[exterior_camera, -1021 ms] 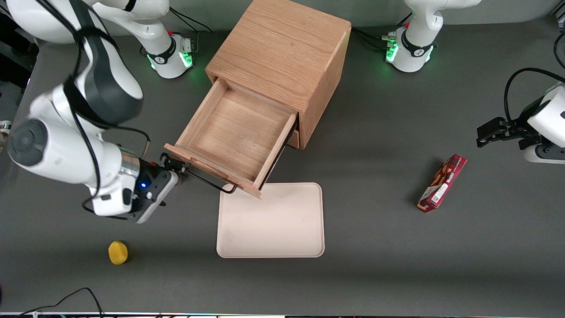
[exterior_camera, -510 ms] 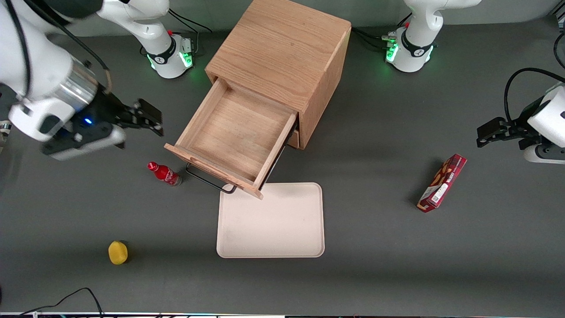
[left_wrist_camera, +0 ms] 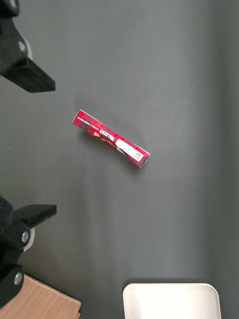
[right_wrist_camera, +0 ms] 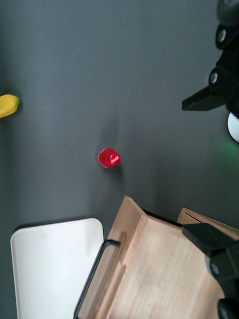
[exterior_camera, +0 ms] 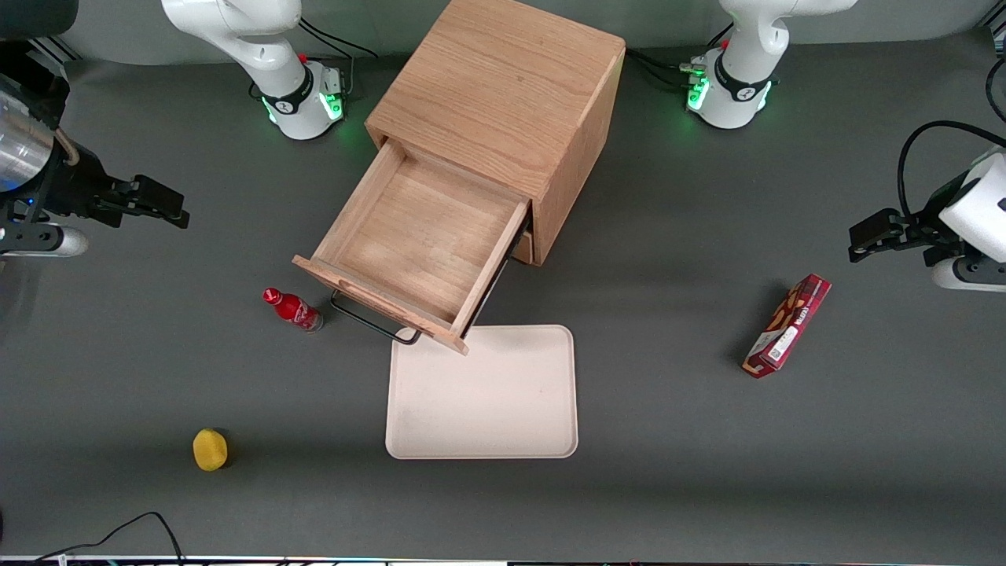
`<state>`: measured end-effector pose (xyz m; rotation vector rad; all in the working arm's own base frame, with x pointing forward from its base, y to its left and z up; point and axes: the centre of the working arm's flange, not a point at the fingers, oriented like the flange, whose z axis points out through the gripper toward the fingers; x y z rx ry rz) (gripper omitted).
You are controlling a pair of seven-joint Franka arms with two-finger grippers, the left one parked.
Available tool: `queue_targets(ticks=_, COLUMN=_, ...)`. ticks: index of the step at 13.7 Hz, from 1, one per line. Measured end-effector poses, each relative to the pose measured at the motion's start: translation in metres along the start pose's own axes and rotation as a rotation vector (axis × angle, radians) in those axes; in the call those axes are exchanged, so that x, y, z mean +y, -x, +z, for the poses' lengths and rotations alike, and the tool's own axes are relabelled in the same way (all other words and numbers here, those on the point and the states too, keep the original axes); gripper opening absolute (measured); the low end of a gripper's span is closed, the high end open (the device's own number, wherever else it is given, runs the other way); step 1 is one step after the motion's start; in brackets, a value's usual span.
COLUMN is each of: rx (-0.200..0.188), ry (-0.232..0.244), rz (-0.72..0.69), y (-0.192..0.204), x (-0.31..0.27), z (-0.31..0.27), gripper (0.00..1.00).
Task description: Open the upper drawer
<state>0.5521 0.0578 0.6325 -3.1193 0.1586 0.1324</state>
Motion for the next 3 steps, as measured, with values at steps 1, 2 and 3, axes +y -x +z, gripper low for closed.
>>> queue_targets(ticks=1, rx=0.002, ry=0.002, rz=0.009, y=0.0061, x=0.0049, z=0.0060, gripper=1.00)
queue_targets(ticks=2, rx=0.005, ry=0.003, rz=0.017, y=0.0110, x=0.0090, z=0.0094, gripper=1.00)
queue_targets(ticks=3, rx=0.014, ry=0.002, rz=0.022, y=0.0127, x=0.0119, z=0.0094, gripper=1.00)
